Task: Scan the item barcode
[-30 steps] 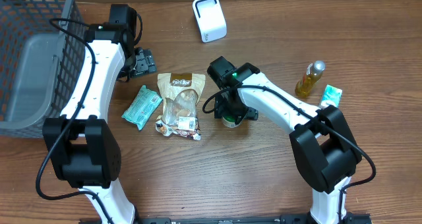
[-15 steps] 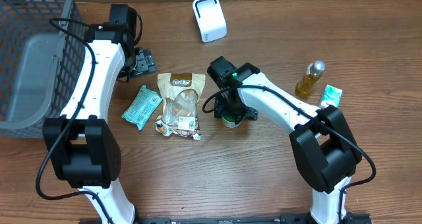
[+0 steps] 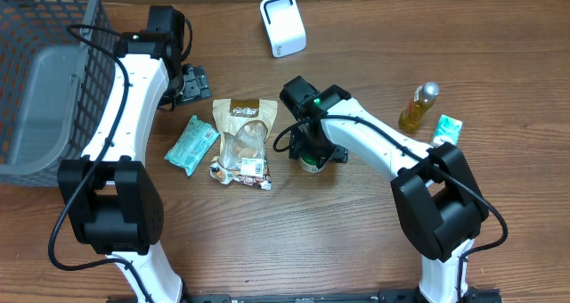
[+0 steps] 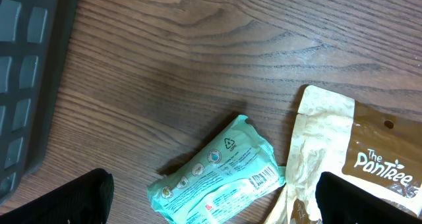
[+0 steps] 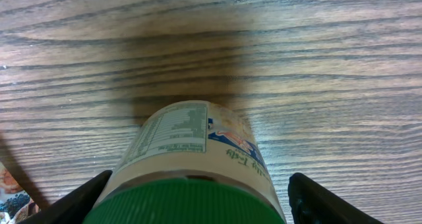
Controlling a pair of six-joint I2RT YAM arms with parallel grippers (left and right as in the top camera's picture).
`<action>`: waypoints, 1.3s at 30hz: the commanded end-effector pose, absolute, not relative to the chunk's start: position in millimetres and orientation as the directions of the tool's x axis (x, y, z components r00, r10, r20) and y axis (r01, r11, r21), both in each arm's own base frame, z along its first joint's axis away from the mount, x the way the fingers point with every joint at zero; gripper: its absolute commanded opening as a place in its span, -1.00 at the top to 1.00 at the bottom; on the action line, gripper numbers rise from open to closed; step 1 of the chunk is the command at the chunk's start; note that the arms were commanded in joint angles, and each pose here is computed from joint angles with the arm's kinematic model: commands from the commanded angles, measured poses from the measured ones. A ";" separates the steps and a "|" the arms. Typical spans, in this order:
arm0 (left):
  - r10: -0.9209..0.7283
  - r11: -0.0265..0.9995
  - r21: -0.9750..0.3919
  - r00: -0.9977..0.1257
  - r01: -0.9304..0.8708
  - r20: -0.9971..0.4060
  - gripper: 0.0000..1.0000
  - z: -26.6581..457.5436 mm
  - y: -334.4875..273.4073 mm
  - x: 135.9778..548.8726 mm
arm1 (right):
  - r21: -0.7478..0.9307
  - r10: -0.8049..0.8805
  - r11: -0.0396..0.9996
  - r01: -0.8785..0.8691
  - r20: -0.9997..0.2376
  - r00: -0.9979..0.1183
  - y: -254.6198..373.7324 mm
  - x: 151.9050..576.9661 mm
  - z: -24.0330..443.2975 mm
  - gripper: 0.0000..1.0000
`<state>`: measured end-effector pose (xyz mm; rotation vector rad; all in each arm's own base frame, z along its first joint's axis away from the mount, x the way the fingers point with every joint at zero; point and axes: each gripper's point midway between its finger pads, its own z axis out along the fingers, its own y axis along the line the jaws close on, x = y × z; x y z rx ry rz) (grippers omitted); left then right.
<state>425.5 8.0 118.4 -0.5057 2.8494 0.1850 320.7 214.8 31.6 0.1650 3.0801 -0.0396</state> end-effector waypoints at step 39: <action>-0.306 0.935 0.093 -0.912 -0.342 -0.271 -1.00 121.5 9.5 430.2 | -0.025 0.131 0.991 0.133 -0.073 -0.989 218.0 320.8 29.2 -0.40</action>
